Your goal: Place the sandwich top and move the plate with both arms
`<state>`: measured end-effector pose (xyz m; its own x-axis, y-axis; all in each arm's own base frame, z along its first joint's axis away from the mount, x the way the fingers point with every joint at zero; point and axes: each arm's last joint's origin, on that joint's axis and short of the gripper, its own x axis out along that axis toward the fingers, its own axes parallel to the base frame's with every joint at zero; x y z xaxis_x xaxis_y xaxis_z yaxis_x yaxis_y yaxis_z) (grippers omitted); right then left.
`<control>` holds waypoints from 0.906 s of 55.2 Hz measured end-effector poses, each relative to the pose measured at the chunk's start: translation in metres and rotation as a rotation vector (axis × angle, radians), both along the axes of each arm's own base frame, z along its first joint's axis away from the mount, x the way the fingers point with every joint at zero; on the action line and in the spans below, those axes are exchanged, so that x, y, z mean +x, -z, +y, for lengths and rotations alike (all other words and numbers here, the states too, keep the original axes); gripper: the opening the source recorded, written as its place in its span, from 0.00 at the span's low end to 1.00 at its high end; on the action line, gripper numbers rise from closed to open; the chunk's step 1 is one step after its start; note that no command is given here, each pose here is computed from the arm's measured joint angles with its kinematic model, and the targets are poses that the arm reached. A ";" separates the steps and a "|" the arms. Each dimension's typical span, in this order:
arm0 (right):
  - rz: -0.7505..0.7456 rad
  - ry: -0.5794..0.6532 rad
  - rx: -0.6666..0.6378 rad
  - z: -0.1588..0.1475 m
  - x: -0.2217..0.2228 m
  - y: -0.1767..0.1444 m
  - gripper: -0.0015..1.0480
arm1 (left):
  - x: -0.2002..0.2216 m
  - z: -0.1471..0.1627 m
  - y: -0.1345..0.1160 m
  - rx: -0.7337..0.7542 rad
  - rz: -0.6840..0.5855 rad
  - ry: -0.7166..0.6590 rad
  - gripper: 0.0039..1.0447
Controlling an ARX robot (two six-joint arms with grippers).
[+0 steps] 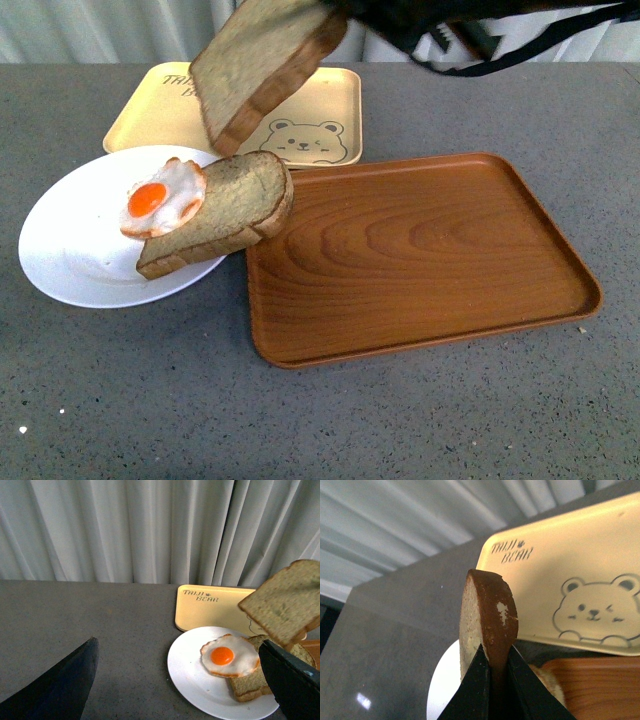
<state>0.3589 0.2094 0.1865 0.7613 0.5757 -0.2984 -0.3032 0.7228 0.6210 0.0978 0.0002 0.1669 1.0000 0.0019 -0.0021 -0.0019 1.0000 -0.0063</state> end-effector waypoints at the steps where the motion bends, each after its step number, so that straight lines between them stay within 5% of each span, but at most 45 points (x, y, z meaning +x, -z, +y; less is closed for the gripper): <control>1: 0.003 -0.004 -0.002 0.003 0.000 0.002 0.03 | 0.000 0.000 0.000 0.000 0.000 0.000 0.92; 15: 0.085 -0.041 -0.019 0.055 0.005 0.039 0.03 | 0.000 0.000 0.000 0.000 0.000 0.000 0.92; 31: 0.131 -0.054 -0.046 0.071 -0.004 0.064 0.03 | 0.000 0.000 0.000 0.000 0.000 0.000 0.92; 50: 0.062 0.026 -0.094 0.027 -0.027 0.057 0.63 | 0.000 0.000 0.000 0.000 0.000 0.000 0.92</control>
